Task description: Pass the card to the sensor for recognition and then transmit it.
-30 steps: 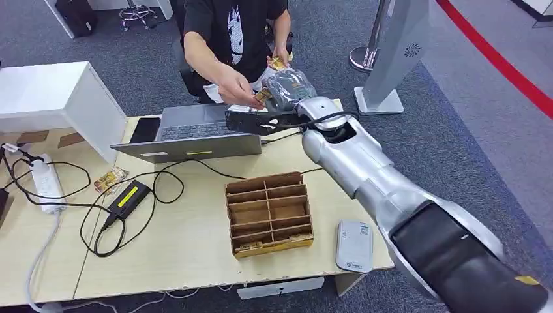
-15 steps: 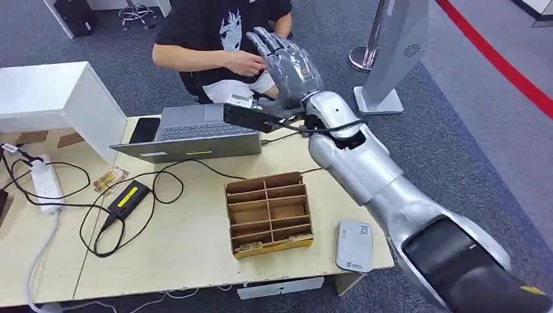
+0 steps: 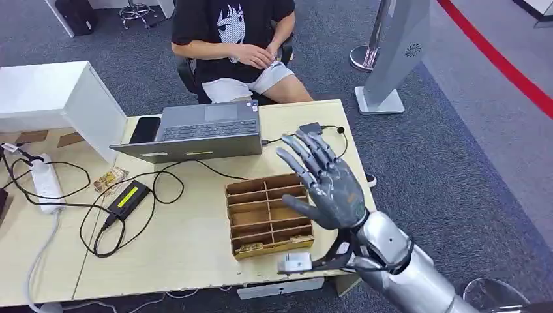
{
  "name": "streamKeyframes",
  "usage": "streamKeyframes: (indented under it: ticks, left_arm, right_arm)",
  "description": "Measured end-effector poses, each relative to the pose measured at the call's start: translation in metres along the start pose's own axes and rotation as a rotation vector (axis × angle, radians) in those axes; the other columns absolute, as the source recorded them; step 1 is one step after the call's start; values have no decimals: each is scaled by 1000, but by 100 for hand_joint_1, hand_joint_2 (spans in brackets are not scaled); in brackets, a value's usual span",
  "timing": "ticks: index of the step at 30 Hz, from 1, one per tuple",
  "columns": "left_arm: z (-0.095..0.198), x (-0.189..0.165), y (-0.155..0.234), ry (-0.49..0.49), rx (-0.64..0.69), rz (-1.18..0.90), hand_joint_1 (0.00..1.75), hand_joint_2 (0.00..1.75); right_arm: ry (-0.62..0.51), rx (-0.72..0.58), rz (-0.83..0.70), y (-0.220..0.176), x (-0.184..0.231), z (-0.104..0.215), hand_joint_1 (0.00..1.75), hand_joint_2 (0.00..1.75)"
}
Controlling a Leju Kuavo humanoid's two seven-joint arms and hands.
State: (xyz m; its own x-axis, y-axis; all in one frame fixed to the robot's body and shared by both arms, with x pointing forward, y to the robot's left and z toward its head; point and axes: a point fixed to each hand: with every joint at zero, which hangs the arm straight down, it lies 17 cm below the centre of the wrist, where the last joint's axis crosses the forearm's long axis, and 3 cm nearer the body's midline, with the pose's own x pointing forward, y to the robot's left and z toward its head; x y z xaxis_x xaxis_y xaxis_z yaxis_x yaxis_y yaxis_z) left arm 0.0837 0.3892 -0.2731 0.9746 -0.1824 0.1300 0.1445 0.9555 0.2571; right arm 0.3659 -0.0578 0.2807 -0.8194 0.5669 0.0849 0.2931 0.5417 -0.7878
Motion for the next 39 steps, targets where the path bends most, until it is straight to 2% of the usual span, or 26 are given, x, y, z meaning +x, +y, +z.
streamKeyframes:
  ticks: [4,8,11,13,15,18,21,30,39]
  left_arm:
    - [0,-1,2,2,3,1,0,175]
    - [0,-3,2,3,4,10,0,175]
    - [0,-5,2,6,7,6,0,175]
    - [0,-5,2,10,7,0,0,175]
    - [0,-5,2,13,7,-10,0,175]
    - [0,1,4,18,10,-21,0,175]
    - [-1,4,5,21,12,-34,0,175]
    - [-1,6,5,19,13,-53,0,175]
    - [-1,6,5,21,14,-61,0,175]
  right_arm:
    - [13,22,-55,12,17,21,0,175]
    - [85,89,-336,37,32,42,0,175]
    - [118,140,-442,66,49,59,0,175]
    - [135,181,-461,86,58,71,0,175]
    - [147,216,-409,102,59,81,0,175]
    - [158,245,-198,120,49,94,0,175]
    - [189,279,-109,136,36,107,0,175]
    - [250,355,-58,166,21,133,0,175]
    - [269,379,-13,173,12,142,0,175]
